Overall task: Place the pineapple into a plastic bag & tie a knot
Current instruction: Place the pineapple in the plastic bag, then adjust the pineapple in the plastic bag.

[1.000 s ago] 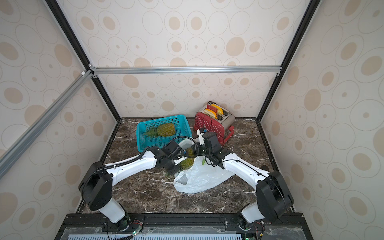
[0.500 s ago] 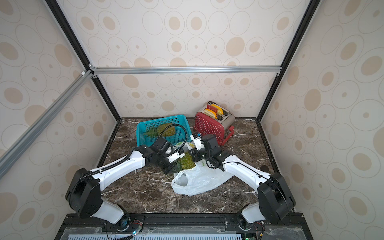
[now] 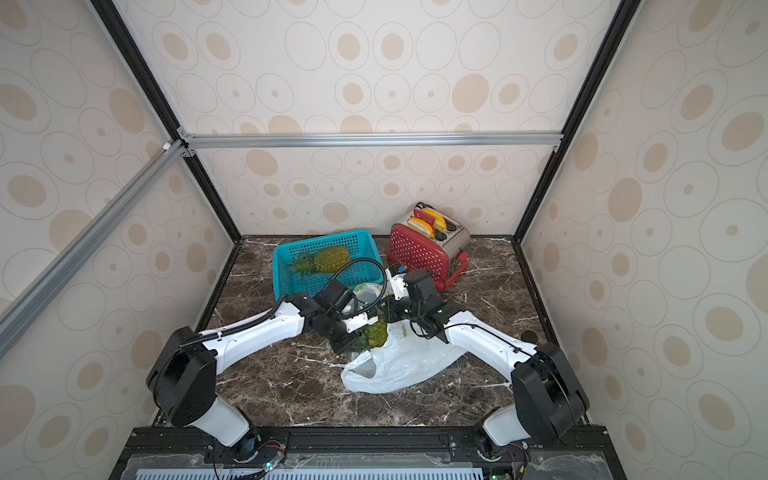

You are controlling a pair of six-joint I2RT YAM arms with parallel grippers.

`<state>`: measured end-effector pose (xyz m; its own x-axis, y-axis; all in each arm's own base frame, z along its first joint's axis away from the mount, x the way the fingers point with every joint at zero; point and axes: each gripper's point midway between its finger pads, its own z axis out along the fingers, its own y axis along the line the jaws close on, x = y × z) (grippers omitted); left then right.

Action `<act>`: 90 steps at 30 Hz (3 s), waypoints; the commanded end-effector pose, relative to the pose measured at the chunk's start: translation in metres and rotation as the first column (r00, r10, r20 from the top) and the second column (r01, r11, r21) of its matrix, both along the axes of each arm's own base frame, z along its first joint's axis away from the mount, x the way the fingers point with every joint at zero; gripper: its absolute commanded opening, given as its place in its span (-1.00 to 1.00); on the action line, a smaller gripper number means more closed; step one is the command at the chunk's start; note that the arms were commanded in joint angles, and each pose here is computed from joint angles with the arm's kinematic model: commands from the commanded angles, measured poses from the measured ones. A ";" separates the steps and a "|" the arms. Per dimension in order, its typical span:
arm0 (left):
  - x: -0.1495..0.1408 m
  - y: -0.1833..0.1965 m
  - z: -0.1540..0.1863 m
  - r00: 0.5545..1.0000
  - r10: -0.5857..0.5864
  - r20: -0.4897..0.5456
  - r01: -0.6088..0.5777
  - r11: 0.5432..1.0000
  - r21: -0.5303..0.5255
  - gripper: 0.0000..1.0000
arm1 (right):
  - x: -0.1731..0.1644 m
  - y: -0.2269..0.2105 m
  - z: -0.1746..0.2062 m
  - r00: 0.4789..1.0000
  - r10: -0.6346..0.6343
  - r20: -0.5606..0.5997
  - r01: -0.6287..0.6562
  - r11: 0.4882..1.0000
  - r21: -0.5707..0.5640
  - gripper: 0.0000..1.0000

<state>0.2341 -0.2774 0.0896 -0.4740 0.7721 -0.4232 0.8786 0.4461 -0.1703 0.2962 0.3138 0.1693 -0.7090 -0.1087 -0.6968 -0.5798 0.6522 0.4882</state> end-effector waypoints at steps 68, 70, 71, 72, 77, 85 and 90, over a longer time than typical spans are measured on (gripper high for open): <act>-0.014 0.062 0.042 0.961 0.166 0.222 -0.166 0.986 -0.022 -1.00 | -0.011 -0.021 -0.011 0.994 -0.040 -0.106 0.028 0.993 -0.111 -1.00; -0.023 0.064 0.045 0.970 0.141 0.200 -0.141 0.990 -0.017 -1.00 | -0.013 -0.019 -0.011 0.994 -0.023 -0.107 0.011 0.994 -0.108 -1.00; -0.029 0.061 0.049 0.976 0.118 0.183 -0.112 0.993 -0.039 -1.00 | -0.013 -0.017 -0.011 0.994 -0.012 -0.112 0.000 0.995 -0.101 -1.00; -0.032 0.057 0.053 0.979 0.107 0.176 -0.097 0.993 -0.068 -1.00 | -0.014 -0.014 -0.011 0.993 0.001 -0.117 -0.011 0.996 -0.090 -1.00; -0.034 0.043 0.073 0.982 0.108 0.155 -0.083 0.984 -0.157 -1.00 | -0.013 -0.008 -0.009 0.993 0.019 -0.117 -0.027 0.998 -0.064 -1.00; -0.009 0.005 0.082 0.978 0.184 0.101 -0.147 0.943 -0.300 -1.00 | -0.015 0.001 0.006 0.992 0.048 -0.115 -0.047 0.999 0.016 -1.00; 0.005 -0.019 0.089 0.974 0.205 0.094 -0.156 0.911 -0.382 -1.00 | -0.013 0.002 0.025 0.995 0.032 -0.093 -0.027 0.998 0.054 -1.00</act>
<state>0.2158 -0.2575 0.1252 -0.5838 0.5881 -0.5598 0.7879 0.5767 -0.2158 0.2799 0.3106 0.1637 -0.7940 -0.1376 -0.5921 -0.5263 0.6430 0.5564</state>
